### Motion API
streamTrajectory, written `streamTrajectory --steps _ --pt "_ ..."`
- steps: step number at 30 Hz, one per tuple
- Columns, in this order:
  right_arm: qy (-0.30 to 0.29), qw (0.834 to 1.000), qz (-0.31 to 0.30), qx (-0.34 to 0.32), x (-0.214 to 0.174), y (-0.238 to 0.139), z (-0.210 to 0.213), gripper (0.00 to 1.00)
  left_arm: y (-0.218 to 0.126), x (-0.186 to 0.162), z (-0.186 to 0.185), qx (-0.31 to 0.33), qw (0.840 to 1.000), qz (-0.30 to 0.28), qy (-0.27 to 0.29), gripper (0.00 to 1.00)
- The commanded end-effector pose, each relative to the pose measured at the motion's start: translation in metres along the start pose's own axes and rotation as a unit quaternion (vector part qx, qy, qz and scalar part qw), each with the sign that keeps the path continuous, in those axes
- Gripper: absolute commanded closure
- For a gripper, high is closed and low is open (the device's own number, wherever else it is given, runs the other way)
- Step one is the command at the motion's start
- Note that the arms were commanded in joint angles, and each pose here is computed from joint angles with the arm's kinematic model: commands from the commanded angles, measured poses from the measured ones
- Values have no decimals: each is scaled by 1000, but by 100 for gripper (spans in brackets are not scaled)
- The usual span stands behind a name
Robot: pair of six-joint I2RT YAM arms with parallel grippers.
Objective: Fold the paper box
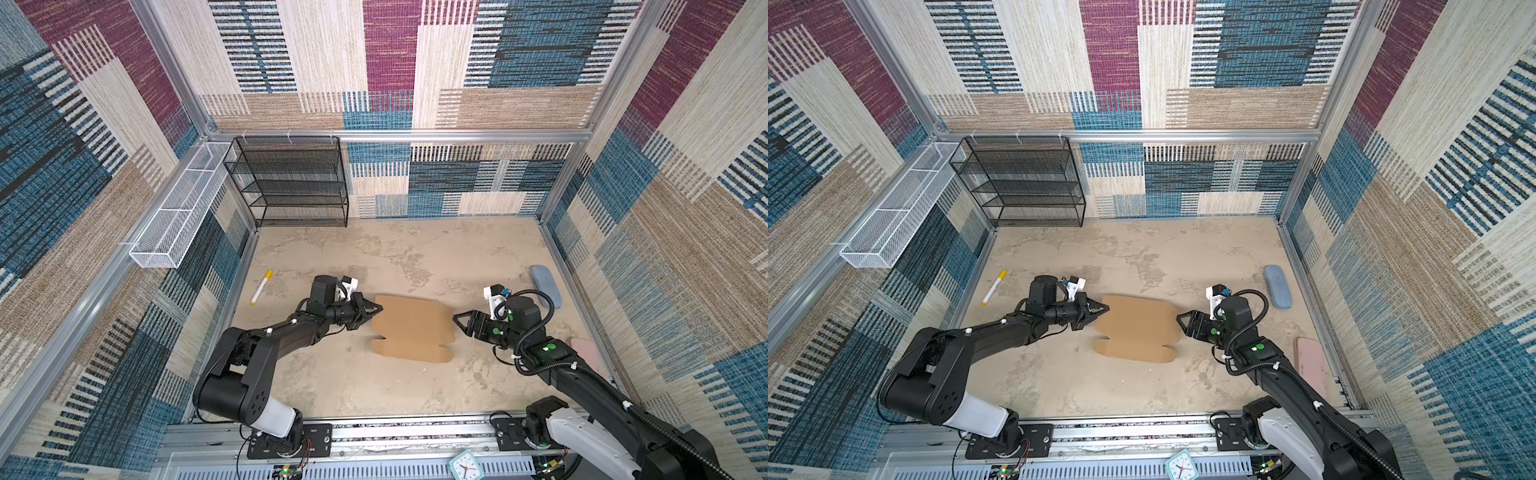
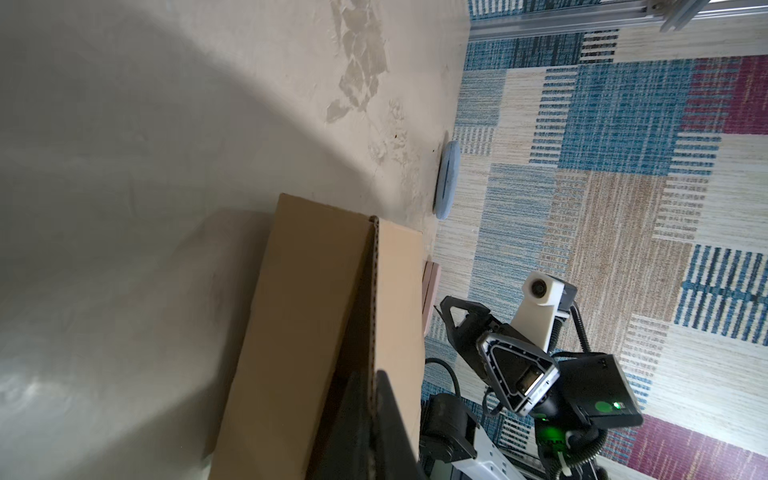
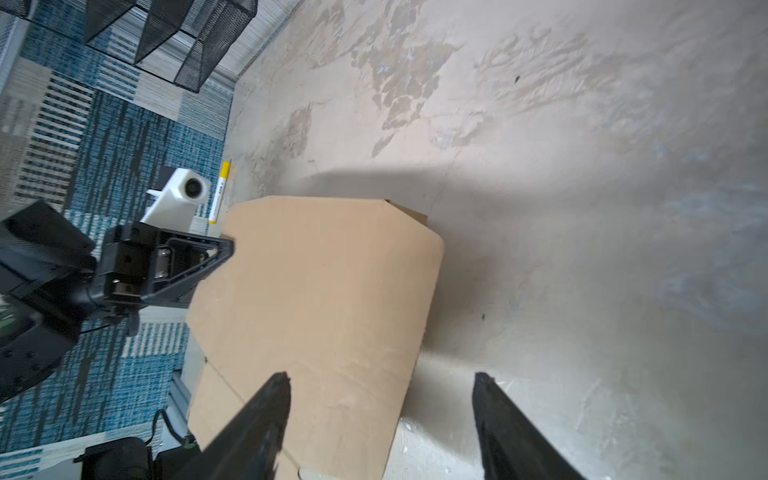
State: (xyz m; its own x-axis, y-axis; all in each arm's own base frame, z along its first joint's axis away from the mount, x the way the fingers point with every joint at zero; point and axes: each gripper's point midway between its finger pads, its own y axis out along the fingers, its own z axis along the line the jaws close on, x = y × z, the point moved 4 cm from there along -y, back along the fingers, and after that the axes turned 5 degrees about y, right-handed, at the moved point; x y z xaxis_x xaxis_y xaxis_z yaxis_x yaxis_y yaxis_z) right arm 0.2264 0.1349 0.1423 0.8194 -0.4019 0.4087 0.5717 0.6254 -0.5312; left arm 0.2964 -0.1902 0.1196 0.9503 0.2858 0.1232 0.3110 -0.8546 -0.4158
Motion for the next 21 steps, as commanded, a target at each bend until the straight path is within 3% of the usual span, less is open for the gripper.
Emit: streamTrajectory --steps 1,5,12,18,21 --pt "30 998 12 63 -4 3 13 30 0 -1 -3 -19 1000 2 16 88" --pt "62 995 29 66 -17 5 3 33 -6 -2 -7 -16 1000 -8 12 77" --pt "101 987 33 119 -24 -8 15 33 -29 -12 -23 -22 999 -45 6 31" --pt "89 984 13 151 -9 -26 43 35 -58 -18 -44 -4 996 -87 18 16" --pt "28 991 -37 125 10 -43 58 39 -80 -22 -52 42 991 -122 45 8"
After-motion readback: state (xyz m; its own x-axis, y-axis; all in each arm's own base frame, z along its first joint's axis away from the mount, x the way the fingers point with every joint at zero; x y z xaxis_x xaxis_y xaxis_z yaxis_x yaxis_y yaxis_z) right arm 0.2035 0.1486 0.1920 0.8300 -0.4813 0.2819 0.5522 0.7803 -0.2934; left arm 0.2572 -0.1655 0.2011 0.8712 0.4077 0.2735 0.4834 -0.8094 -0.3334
